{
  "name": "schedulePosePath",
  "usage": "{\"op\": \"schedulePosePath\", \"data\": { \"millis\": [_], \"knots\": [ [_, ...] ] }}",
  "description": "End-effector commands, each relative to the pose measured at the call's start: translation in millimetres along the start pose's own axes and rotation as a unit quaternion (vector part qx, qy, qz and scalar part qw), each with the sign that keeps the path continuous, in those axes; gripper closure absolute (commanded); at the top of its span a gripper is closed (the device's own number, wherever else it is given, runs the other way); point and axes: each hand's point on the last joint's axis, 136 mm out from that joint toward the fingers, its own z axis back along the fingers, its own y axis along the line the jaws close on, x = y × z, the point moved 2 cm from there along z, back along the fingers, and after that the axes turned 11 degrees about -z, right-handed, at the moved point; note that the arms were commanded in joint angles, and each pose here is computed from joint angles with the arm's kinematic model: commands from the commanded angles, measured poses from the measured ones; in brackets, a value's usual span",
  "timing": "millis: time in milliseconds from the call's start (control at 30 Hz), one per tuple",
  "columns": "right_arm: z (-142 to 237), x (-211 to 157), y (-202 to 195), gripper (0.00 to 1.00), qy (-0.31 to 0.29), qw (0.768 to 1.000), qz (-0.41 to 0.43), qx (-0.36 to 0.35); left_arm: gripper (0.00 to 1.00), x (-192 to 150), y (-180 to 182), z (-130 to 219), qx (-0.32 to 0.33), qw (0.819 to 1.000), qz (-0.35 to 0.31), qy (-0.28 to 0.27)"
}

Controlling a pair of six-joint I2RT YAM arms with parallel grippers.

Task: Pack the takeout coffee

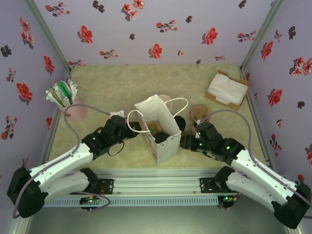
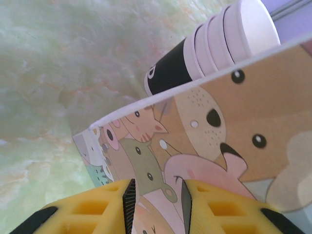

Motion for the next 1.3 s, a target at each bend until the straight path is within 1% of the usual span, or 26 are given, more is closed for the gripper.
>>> {"op": "schedulePosePath", "data": {
  "millis": [0, 300, 600, 867, 1067, 1167, 1267],
  "knots": [
    [-1, 7, 15, 0.46, -0.007, 1.000, -0.003, 0.025, 0.68, 9, 3, 0, -0.003, 1.000, 0.010, -0.019],
    [-13, 13, 31, 0.46, -0.003, 1.000, 0.007, 0.030, 0.68, 24, 14, 0, 0.000, 0.999, 0.022, -0.035],
    [-14, 15, 30, 0.45, -0.007, 1.000, 0.010, 0.013, 0.67, 38, 13, -1, -0.005, 0.999, 0.020, -0.043],
    [-1, 17, 9, 0.43, -0.024, 0.999, 0.009, -0.043, 0.67, 36, 15, 1, -0.007, 0.999, 0.030, -0.042],
    [9, 7, -14, 0.42, -0.014, 0.996, 0.002, -0.086, 0.67, 30, 19, 8, -0.005, 0.999, 0.038, -0.037],
    [12, 0, -22, 0.42, -0.009, 0.996, -0.003, -0.090, 0.67, 25, 23, 10, -0.001, 0.999, 0.041, -0.032],
    [21, 0, -27, 0.41, -0.021, 0.996, -0.002, -0.092, 0.67, 22, 26, 13, 0.003, 0.999, 0.042, -0.029]
  ]
}}
